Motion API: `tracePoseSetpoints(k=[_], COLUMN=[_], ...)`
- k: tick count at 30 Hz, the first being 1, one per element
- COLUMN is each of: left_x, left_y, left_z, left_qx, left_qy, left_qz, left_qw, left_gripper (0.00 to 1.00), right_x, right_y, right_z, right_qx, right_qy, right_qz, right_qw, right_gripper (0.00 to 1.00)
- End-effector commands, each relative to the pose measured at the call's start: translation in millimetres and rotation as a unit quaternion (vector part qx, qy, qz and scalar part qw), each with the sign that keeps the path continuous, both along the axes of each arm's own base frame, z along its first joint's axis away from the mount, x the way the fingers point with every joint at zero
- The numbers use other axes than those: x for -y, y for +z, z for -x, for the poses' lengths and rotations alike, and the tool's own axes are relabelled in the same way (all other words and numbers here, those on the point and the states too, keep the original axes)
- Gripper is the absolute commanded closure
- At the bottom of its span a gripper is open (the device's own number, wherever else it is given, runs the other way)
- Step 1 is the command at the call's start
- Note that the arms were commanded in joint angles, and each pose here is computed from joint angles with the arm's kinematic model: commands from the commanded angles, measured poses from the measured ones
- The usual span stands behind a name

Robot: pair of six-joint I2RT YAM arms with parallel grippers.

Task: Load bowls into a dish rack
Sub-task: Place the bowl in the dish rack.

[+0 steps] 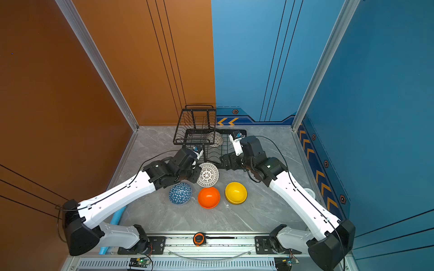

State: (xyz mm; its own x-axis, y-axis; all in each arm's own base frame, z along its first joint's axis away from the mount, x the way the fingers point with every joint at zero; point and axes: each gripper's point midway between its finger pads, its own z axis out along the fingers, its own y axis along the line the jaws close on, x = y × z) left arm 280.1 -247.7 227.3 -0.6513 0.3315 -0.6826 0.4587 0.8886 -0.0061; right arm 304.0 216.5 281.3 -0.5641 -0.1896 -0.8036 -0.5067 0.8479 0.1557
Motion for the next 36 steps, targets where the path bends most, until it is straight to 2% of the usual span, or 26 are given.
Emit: tracePoseSetpoints(k=[1, 8, 13, 27, 36], left_x=[-1.2, -0.9, 0.9, 2.5, 7.3], left_y=[40.1, 50.8, 57.6, 67.5, 71.2], left_z=[-9.8, -13.0, -14.4, -11.4, -8.8], left_qx=[0.053, 0.070, 0.078, 0.098, 0.105], left_qy=[0.007, 0.010, 0.007, -0.001, -0.012], left_qz=[0.024, 0.032, 0.038, 0.061, 0.081], left_qw=[0.998, 0.997, 0.996, 0.993, 0.991], left_gripper=[1.00, 1.00, 1.00, 1.00, 1.00], right_x=[-20.7, -47.9, -51.6, -52.3, -56.0], right_y=[2.9, -12.0, -29.9, -55.7, -53.8], right_z=[12.7, 23.2, 20.2, 18.5, 13.0], right_qx=[-0.020, -0.041, -0.061, -0.081, -0.082], right_qy=[0.022, 0.040, 0.031, 0.022, 0.022], right_qz=[-0.018, -0.012, 0.000, 0.012, 0.005], right_qw=[0.999, 0.998, 0.998, 0.996, 0.996], right_gripper=[0.00, 0.01, 0.07, 0.38, 0.65])
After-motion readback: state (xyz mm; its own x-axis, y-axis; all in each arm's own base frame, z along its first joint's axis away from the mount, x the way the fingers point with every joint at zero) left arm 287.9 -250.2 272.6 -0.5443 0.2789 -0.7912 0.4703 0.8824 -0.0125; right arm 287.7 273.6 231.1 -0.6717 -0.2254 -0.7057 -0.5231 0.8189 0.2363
